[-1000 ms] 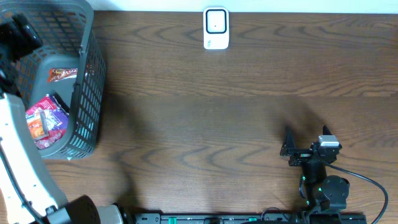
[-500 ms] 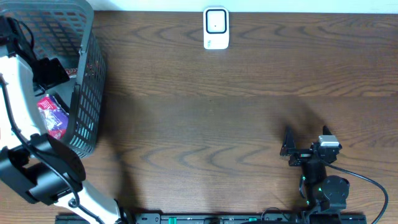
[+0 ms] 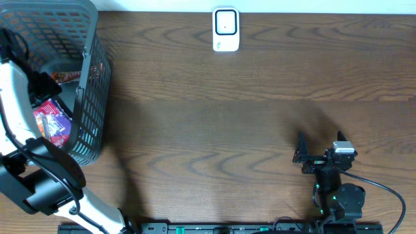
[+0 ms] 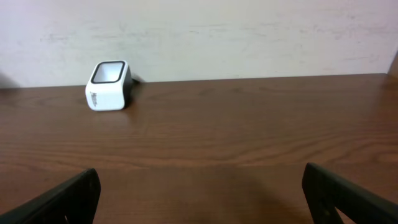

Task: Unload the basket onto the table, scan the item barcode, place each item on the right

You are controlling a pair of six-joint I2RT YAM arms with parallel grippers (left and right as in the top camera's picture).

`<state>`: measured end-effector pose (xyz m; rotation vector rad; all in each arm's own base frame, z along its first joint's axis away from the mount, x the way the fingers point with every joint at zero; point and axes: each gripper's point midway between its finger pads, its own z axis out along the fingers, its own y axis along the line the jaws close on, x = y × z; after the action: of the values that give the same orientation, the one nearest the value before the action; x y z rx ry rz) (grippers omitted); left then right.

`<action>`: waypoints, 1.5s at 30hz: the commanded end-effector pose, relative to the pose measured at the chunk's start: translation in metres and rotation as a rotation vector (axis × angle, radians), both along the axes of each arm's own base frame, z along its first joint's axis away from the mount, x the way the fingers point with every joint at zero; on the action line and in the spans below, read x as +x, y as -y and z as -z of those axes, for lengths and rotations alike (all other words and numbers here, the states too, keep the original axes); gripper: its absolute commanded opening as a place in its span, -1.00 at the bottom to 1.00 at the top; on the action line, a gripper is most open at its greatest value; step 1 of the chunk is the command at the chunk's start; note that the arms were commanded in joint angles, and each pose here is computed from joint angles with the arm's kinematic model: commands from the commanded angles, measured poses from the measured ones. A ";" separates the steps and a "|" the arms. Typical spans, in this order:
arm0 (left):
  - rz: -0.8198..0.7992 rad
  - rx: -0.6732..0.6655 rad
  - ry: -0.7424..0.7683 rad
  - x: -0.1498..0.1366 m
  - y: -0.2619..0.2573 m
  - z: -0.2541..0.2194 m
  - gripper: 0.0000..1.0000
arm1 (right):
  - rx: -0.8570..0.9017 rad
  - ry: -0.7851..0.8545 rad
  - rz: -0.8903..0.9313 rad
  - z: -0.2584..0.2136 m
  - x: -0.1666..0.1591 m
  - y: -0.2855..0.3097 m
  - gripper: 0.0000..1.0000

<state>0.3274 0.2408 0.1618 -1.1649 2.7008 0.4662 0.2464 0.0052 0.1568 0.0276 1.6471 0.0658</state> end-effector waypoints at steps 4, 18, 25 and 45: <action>-0.017 -0.042 -0.046 -0.017 0.000 0.011 0.75 | -0.012 0.000 0.003 0.001 0.000 0.000 0.99; -0.052 -0.014 -0.127 -0.041 -0.011 0.055 0.75 | -0.012 0.000 0.003 0.001 0.000 0.000 0.99; -0.081 -0.007 -0.112 -0.045 -0.022 0.055 0.74 | -0.012 0.000 0.003 0.001 0.000 0.000 0.98; -0.058 -0.092 -0.104 -0.049 -0.009 0.085 -0.85 | -0.012 0.000 0.003 0.001 0.000 0.000 0.98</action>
<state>0.2796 0.2525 0.0801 -1.2858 2.7961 0.4482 0.2464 0.0052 0.1568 0.0276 1.6471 0.0658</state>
